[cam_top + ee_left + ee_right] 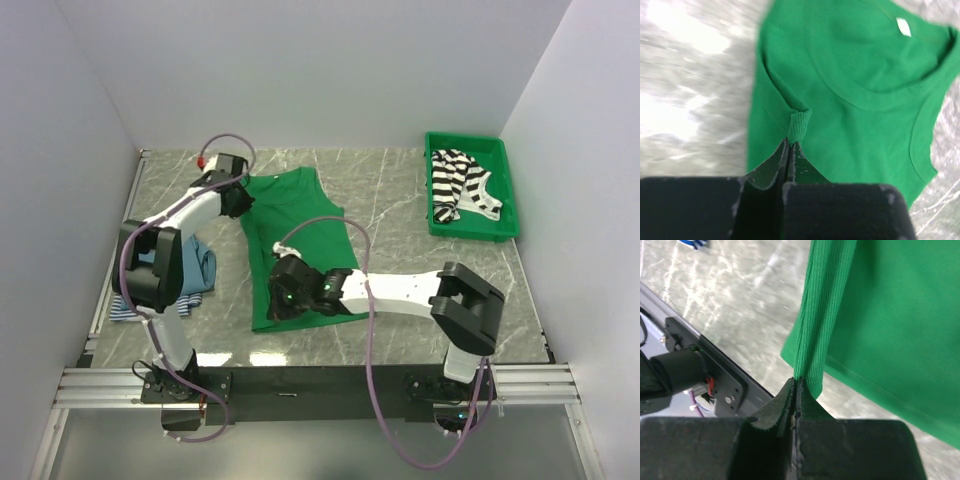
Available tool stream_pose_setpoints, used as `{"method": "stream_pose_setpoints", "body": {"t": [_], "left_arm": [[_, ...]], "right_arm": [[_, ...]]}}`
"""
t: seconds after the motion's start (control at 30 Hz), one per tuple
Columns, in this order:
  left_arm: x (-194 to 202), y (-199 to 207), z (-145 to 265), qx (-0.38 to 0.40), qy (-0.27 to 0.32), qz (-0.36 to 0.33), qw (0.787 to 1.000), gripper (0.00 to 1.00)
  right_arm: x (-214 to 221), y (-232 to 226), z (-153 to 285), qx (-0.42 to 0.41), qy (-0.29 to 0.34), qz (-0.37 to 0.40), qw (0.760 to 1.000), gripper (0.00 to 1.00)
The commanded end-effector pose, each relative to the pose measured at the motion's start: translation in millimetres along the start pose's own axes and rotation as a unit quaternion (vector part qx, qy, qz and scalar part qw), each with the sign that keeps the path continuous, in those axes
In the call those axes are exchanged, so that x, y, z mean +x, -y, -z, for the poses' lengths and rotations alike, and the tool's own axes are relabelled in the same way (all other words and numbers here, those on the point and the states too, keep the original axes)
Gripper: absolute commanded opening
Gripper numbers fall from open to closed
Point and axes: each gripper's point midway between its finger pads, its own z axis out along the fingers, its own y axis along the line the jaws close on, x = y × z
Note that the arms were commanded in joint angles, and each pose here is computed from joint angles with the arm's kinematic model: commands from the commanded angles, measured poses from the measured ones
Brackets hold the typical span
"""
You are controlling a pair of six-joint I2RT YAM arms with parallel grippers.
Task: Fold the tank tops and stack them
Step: Fold the tank top
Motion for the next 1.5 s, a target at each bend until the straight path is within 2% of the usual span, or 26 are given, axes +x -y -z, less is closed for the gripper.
{"method": "stream_pose_setpoints", "body": {"t": [0.0,0.23,0.73,1.47], "left_arm": [[-2.6,29.9,-1.7,0.020,0.012,-0.009,1.000,0.01],[21.8,60.2,-5.5,0.032,0.001,-0.035,0.999,0.01],[48.2,73.3,-14.8,0.037,-0.015,-0.055,0.998,0.01],[61.3,88.6,-16.9,0.070,-0.026,-0.070,0.995,0.03]], "right_arm": [[-10.3,-13.4,21.2,-0.036,0.033,-0.019,0.999,0.00],[-4.0,13.9,27.0,-0.019,0.045,-0.042,0.998,0.00],[23.7,56.9,25.3,0.011,0.037,-0.078,0.996,0.00],[31.5,70.1,25.4,0.008,0.053,-0.103,0.993,0.00]]}}
